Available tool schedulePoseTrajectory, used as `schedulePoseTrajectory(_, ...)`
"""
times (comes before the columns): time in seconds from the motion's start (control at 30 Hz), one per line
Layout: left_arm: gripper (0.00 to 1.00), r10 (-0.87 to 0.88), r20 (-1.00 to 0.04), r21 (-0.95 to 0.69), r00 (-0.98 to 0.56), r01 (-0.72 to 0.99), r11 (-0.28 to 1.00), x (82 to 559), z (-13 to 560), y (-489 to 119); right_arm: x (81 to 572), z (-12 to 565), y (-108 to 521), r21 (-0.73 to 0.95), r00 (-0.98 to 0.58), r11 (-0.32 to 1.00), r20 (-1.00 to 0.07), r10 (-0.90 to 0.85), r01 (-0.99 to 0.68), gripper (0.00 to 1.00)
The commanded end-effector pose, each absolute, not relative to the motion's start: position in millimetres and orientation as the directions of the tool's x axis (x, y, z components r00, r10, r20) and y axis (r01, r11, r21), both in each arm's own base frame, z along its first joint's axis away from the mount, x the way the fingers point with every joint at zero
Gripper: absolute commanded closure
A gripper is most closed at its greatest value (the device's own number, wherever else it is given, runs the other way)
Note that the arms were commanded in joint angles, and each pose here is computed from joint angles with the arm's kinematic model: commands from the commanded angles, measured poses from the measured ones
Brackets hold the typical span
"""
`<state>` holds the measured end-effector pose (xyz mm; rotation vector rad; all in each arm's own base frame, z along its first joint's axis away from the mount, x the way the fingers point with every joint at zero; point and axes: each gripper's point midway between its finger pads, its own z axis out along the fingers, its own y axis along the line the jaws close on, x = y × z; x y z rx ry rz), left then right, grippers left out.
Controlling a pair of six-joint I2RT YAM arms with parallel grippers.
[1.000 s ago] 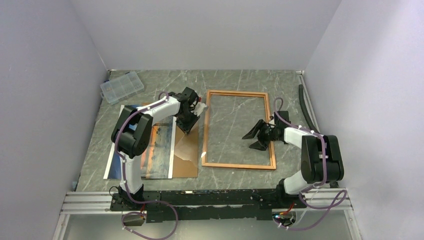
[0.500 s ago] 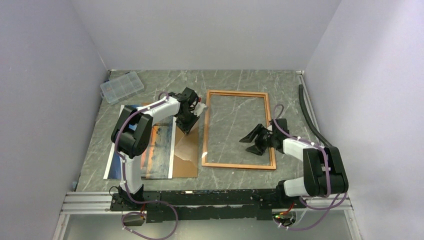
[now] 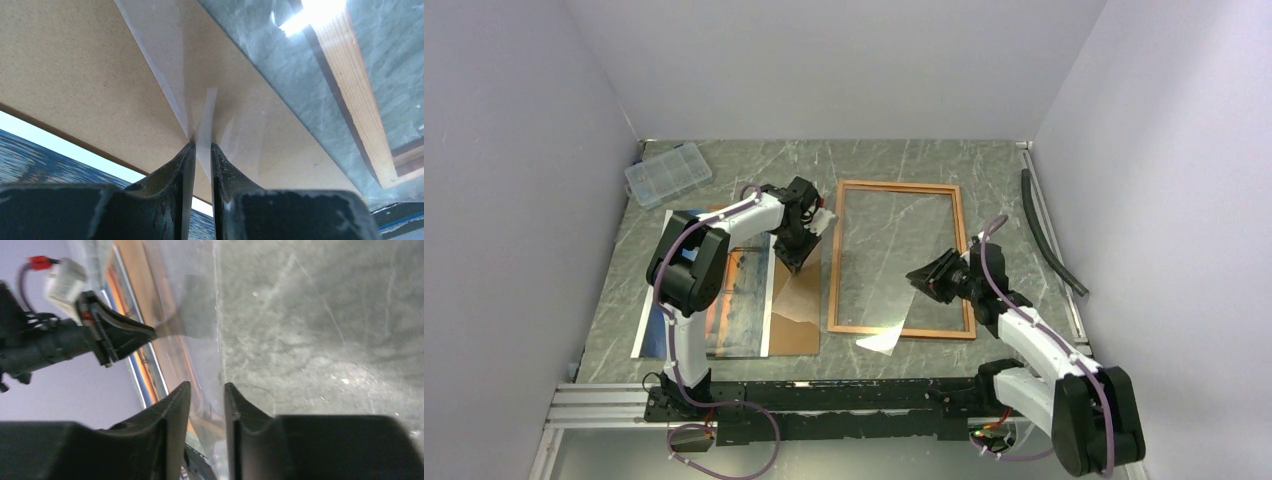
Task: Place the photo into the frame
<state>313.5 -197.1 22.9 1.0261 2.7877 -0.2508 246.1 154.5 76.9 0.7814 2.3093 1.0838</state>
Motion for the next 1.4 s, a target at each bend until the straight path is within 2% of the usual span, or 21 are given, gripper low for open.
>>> schedulePoseTrajectory(0.0,0.77,0.607,-0.214,-0.172,-0.765,0.641,0.748,302.8,41.5,-210.6,274.2,127.3,153.7,0.851,-0.651,0.504,-0.3,0.697,0.149,0.75)
schedulePoseTrajectory(0.1,0.77,0.598,-0.207,-0.202,-0.775,0.632,0.749,298.8,45.2,-214.2,277.9,133.1,156.9,0.825,-0.69,0.55,-0.326,0.646,0.126,0.88)
schedulePoseTrajectory(0.17,0.77,0.593,-0.21,-0.211,-0.778,0.628,0.749,298.2,47.7,-215.8,279.8,134.7,162.5,0.823,-0.721,0.558,-0.324,0.613,0.105,0.93)
schedulePoseTrajectory(0.33,0.77,0.591,-0.215,-0.222,-0.778,0.628,0.746,296.0,52.5,-217.1,279.5,128.9,171.8,0.832,-0.767,0.545,-0.284,0.575,0.101,0.89)
schedulePoseTrajectory(0.47,0.77,0.59,-0.221,-0.228,-0.776,0.63,0.743,294.4,57.6,-217.7,286.8,129.7,171.4,0.821,-0.77,0.564,-0.305,0.56,0.085,0.85)
schedulePoseTrajectory(0.5,0.77,0.589,-0.227,-0.229,-0.776,0.63,0.742,294.7,60.6,-218.0,290.3,132.0,169.1,0.813,-0.77,0.576,-0.317,0.554,0.08,0.87)
schedulePoseTrajectory(0.57,0.75,0.588,-0.239,-0.225,-0.773,0.633,0.74,296.6,69.0,-219.0,296.1,138.5,161.9,0.805,-0.774,0.59,-0.334,0.538,0.063,1.0)
schedulePoseTrajectory(0.7,0.62,0.562,-0.302,-0.182,-0.771,0.625,0.759,313.0,95.7,-216.0,307.4,164.8,140.3,0.77,-0.779,0.638,-0.396,0.485,0.006,1.0)
schedulePoseTrajectory(0.83,0.43,0.51,-0.364,-0.137,-0.779,0.587,0.798,334.2,119.9,-210.0,312.4,196.2,128.9,0.727,-0.807,0.684,-0.44,0.393,-0.063,1.0)
schedulePoseTrajectory(0.9,0.39,0.493,-0.383,-0.128,-0.781,0.574,0.809,341.7,124.6,-211.3,310.7,209.5,123.9,0.711,-0.808,0.699,-0.454,0.375,-0.076,1.0)
schedulePoseTrajectory(1.13,0.39,0.456,-0.364,-0.211,-0.812,0.549,0.809,348.2,102.7,-239.7,303.6,249.5,89.7,0.653,-0.729,0.756,-0.543,0.417,-0.054,1.0)
schedulePoseTrajectory(1.37,0.43,0.488,-0.384,-0.235,-0.784,0.594,0.77,354.1,79.3,-285.3,293.6,271.0,70.4,0.625,-0.679,0.781,-0.581,0.448,-0.019,1.0)
